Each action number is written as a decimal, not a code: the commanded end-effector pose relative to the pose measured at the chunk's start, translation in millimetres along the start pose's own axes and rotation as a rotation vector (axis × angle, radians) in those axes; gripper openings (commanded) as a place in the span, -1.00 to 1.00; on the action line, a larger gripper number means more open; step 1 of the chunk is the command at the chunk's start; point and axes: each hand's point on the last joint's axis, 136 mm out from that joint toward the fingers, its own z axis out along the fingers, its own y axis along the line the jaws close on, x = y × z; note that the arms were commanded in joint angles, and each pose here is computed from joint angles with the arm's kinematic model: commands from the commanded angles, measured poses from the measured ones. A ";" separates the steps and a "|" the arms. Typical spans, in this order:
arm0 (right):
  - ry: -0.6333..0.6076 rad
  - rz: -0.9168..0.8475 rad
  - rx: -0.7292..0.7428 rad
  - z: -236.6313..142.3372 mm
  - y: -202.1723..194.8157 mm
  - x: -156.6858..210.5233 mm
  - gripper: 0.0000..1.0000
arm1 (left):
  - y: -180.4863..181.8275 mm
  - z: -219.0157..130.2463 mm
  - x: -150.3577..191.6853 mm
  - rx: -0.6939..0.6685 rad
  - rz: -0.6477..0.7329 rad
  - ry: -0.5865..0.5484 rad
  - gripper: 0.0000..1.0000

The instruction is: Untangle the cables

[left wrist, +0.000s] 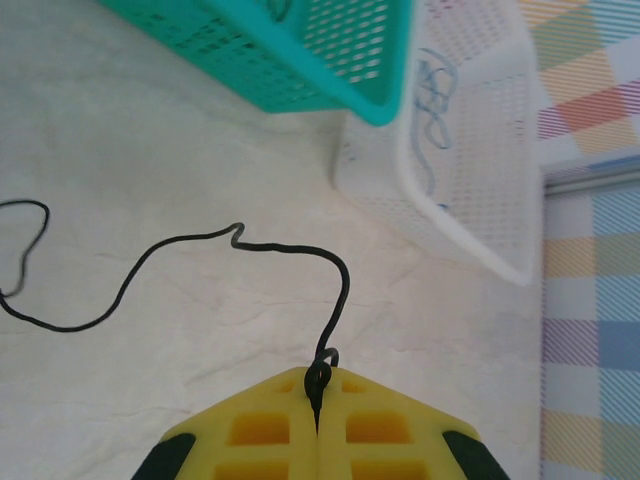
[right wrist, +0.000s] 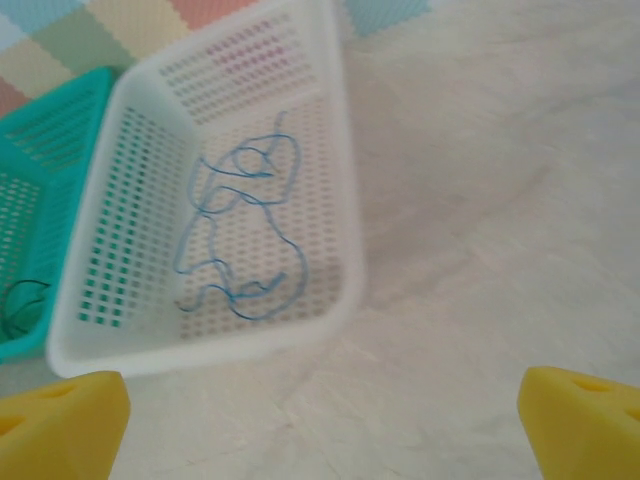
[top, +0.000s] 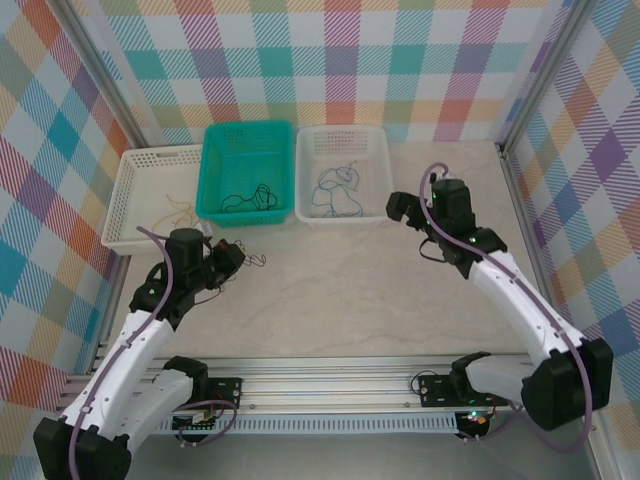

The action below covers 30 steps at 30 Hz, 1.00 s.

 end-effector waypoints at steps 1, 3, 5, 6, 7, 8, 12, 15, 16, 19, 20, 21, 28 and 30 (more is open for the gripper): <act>-0.090 0.039 0.087 -18.1 -24.5 -5.9 0.99 | -46.3 -18.8 -15.3 0.105 0.055 -0.002 -1.00; -0.105 0.043 0.104 -25.8 -33.1 -2.7 0.99 | -76.2 -31.4 -30.3 0.149 0.110 -0.007 -1.00; -0.113 0.045 0.113 -31.1 -38.8 -0.3 0.99 | -107.4 -45.0 -51.5 0.163 0.193 -0.026 -1.00; -0.117 0.047 0.111 -32.8 -39.5 0.1 0.99 | -118.5 -49.9 -63.0 0.156 0.224 -0.046 -1.00; -0.120 0.047 0.110 -34.3 -39.7 0.2 0.99 | -129.3 -53.6 -77.5 0.138 0.255 -0.076 -1.00; -0.124 0.049 0.109 -35.1 -40.1 -0.1 0.99 | -141.8 -57.3 -91.9 0.131 0.281 -0.106 -1.00; -0.125 0.037 0.105 -35.9 -39.1 -1.6 0.99 | -192.8 -63.8 -140.1 0.150 0.368 -0.195 -1.00; -0.124 0.024 0.105 -37.0 -38.8 -2.7 0.99 | -222.9 -52.8 -172.2 0.160 0.409 -0.236 -1.00; -0.127 0.020 0.104 -37.6 -38.2 -3.7 0.99 | -228.6 -47.0 -184.0 0.150 0.416 -0.254 -1.00; -0.130 0.010 0.105 -39.9 -38.6 -4.5 0.99 | -230.5 -17.6 -214.4 0.121 0.423 -0.282 -1.00; -0.130 0.007 0.105 -40.0 -38.7 -4.4 0.99 | -227.8 -4.7 -223.0 0.119 0.418 -0.281 -1.00; -0.130 0.003 0.105 -40.6 -38.6 -4.2 0.99 | -223.6 7.0 -229.4 0.112 0.416 -0.278 -1.00; -0.115 -0.039 0.146 -31.3 -47.0 0.8 0.99 | -139.6 101.5 -238.2 -0.147 0.417 -0.167 -0.34; -0.124 -0.038 0.198 -24.1 -59.7 1.7 0.99 | -123.4 107.7 -230.7 -0.197 0.425 -0.132 0.51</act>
